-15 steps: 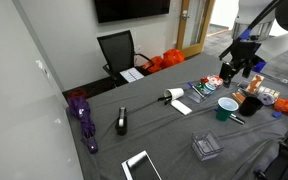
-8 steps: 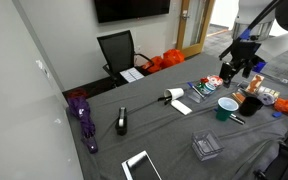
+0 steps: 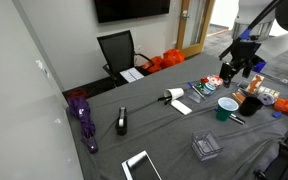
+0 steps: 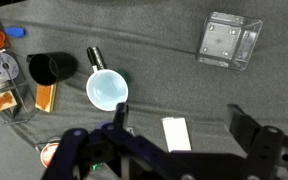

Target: Pick up the green plastic cup and move it to the right of the table

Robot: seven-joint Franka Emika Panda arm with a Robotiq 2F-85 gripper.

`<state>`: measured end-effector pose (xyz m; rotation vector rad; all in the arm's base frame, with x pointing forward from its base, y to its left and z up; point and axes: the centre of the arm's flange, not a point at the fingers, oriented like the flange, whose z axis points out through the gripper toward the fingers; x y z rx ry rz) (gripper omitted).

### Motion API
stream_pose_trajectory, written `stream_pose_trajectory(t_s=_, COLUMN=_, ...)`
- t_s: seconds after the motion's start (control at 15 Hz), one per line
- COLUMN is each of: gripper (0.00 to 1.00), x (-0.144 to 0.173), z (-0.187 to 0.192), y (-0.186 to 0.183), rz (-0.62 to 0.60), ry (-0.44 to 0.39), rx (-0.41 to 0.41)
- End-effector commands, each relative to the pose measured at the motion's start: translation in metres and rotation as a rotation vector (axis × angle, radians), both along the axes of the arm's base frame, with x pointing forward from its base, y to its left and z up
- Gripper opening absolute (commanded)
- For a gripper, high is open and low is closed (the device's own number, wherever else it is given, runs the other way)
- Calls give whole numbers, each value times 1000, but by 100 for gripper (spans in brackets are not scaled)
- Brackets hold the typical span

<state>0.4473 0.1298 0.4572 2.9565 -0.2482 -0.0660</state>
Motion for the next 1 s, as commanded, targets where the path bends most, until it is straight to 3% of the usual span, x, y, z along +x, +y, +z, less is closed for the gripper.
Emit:
stream_pose_trajectory(t_s=0.0, gripper=100, x=0, z=0, y=0, rz=0, ry=0, rx=0)
stream_pose_trajectory(t_s=0.93, gripper=100, x=6, z=-8, y=-14, rz=-6, ry=-14, rx=11)
